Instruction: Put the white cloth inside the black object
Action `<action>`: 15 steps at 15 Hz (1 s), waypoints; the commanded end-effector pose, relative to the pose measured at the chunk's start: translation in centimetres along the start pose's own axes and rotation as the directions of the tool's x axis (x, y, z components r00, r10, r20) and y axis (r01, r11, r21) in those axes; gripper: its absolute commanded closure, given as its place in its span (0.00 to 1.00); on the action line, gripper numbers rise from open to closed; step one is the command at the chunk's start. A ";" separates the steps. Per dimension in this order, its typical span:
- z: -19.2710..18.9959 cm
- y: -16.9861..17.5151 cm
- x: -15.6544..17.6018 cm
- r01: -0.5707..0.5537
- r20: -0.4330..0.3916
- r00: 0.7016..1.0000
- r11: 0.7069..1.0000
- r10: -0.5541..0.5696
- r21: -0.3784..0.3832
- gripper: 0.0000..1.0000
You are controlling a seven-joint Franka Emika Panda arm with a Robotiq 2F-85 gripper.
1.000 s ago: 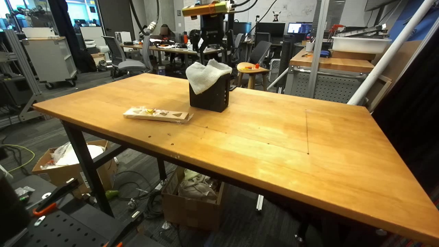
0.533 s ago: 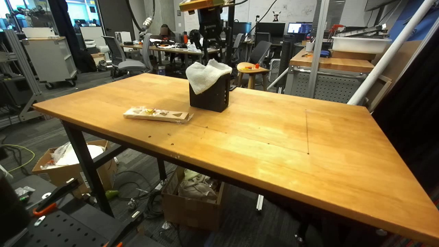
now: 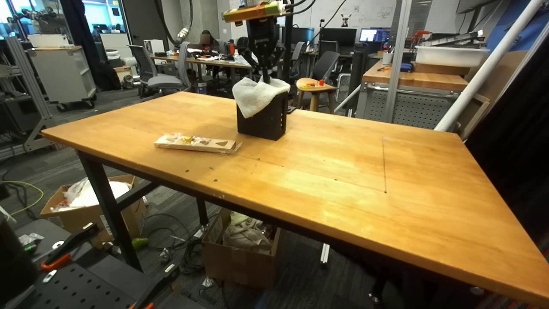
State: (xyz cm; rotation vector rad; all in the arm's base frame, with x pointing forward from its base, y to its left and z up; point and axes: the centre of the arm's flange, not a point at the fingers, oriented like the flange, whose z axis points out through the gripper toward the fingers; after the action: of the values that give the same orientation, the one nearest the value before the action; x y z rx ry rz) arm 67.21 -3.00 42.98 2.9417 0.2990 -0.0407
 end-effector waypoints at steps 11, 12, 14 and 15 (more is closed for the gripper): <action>5.5 0.6 0.5 -0.045 0.029 0.999 0.990 0.041 0.134 1.00; 6.1 0.8 0.6 -0.052 0.035 0.998 0.987 0.047 0.151 1.00; 7.2 1.3 0.6 -0.066 0.050 0.997 0.982 0.058 0.179 1.00; 7.7 1.5 0.7 -0.071 0.056 0.997 0.978 0.061 0.194 1.00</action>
State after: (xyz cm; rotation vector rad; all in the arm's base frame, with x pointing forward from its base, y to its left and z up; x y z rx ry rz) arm 67.34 -4.75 37.97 3.0856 0.2019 -0.1268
